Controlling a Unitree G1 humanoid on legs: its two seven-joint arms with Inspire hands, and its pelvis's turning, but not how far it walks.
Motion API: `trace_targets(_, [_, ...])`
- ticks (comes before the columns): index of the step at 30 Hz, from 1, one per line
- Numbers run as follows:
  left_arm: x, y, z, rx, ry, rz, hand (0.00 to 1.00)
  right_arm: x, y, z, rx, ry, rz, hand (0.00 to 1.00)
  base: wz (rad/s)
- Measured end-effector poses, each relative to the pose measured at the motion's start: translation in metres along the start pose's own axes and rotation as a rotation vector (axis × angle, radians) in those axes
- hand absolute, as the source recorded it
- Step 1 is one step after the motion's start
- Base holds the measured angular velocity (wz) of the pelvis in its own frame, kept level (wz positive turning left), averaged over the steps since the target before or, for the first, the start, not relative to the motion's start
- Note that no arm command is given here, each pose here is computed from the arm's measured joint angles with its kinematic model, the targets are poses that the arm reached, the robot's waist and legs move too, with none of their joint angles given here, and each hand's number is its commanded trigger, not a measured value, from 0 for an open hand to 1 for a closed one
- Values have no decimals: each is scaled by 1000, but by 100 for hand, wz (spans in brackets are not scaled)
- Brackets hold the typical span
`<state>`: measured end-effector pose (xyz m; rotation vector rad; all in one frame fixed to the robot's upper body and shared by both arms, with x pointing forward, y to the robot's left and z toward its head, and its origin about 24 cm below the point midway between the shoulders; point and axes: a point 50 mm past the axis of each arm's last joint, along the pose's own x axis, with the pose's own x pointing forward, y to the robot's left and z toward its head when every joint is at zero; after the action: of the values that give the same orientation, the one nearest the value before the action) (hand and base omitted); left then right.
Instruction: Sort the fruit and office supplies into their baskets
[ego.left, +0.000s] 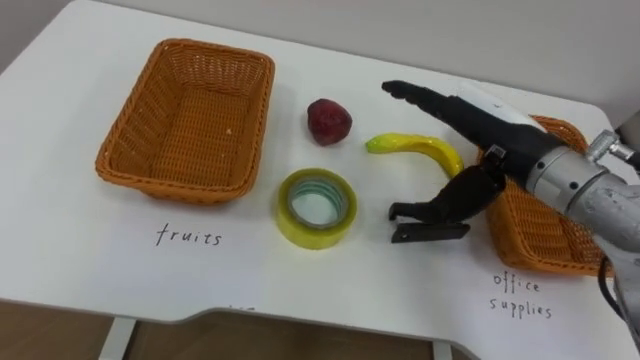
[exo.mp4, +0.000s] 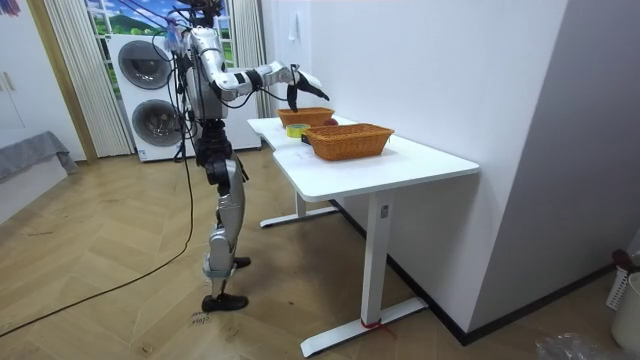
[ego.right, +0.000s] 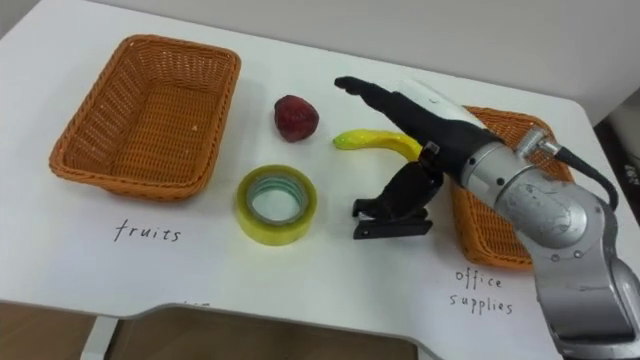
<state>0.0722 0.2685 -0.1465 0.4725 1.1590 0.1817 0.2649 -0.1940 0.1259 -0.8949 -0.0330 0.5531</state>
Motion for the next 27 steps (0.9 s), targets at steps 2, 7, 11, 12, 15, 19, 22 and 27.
trace_targets(2, [0, 0, 0, 0, -1, 2, 0, 0, 0, -1, 3, 5, 3, 0, 0])
trace_targets(7, [0, 0, 2, 0, -6, 14, 0, 0, 1, -1, 5, 7, 9, 0, 0])
trace_targets(11, [1, -1, 5, 14, -15, 17, 0, 1, 2, -7, 20, 28, 18, 0, 0])
trace_targets(12, [1, -2, 6, 18, -18, 14, 0, 1, 3, -9, 21, 36, 20, 0, 0])
trace_targets(15, [1, -4, 6, 27, -20, 7, 0, 1, 3, -10, 2, 52, 19, 0, 0])
trace_targets(19, [1, -4, 5, 29, -9, 6, 0, 3, 6, -20, 2, 119, 33, 0, 0])
trace_targets(22, [1, -4, 4, 30, 3, 6, 0, 3, 7, -25, 11, 152, 38, 0, 0])
trace_targets(27, [1, -3, 6, 30, -3, 8, 0, 3, 8, -32, 8, 194, 42, 0, 0])
